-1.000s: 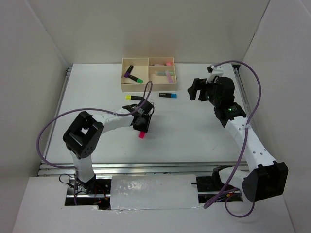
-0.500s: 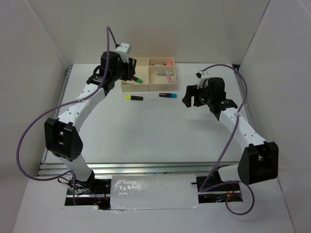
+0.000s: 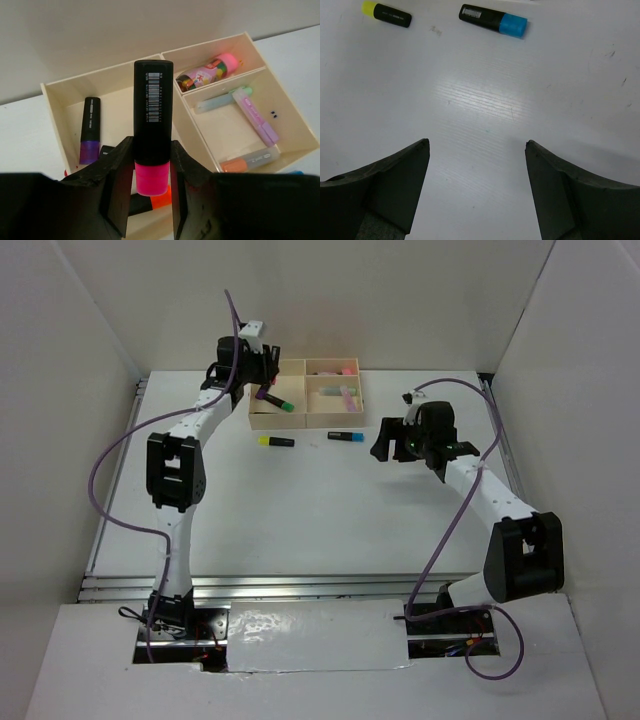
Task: Sort the stationery into containers
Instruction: Place the pen in the storage box, then move the pen to the center of the board.
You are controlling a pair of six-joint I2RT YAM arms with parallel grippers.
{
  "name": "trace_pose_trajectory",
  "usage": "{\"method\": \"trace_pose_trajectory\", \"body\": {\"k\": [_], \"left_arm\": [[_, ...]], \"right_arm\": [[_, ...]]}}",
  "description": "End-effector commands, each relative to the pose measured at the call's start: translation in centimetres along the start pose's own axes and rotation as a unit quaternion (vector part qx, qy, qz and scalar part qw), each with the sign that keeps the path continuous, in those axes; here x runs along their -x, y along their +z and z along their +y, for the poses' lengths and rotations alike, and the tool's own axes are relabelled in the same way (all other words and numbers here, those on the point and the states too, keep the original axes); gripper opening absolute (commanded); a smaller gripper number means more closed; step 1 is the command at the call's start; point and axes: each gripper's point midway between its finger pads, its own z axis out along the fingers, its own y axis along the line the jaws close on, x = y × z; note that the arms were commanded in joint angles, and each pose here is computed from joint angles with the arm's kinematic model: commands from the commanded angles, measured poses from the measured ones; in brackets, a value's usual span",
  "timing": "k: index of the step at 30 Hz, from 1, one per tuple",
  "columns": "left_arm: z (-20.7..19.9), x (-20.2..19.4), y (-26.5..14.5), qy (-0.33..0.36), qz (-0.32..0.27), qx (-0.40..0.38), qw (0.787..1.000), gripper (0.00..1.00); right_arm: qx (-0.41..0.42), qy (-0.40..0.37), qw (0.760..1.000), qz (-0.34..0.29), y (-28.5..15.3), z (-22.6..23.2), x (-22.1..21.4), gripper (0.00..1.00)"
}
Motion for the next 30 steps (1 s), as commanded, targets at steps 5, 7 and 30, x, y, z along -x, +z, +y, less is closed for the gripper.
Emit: {"method": "trace_pose_trajectory", "body": {"k": [5, 7, 30], "left_arm": [[0.3, 2.8, 0.8, 0.026, -0.050, -0.043, 0.997, 0.54], [-0.5, 3.2, -0.6, 0.056, -0.047, -0.095, 0.993, 0.71], [-3.3, -5.5, -22.8, 0.068, 0.087, -0.288, 0.951, 0.66]], "right_arm": [[0.004, -0.002, 1.000, -0.030, -1.0, 0.4, 2.0, 0.84], [0.007, -0.005, 1.000, -0.028, -1.1, 0.5, 2.0, 0.84], [0.019, -0.019, 1.000, 0.014, 7.1, 0.4, 3.6, 0.82]]}}
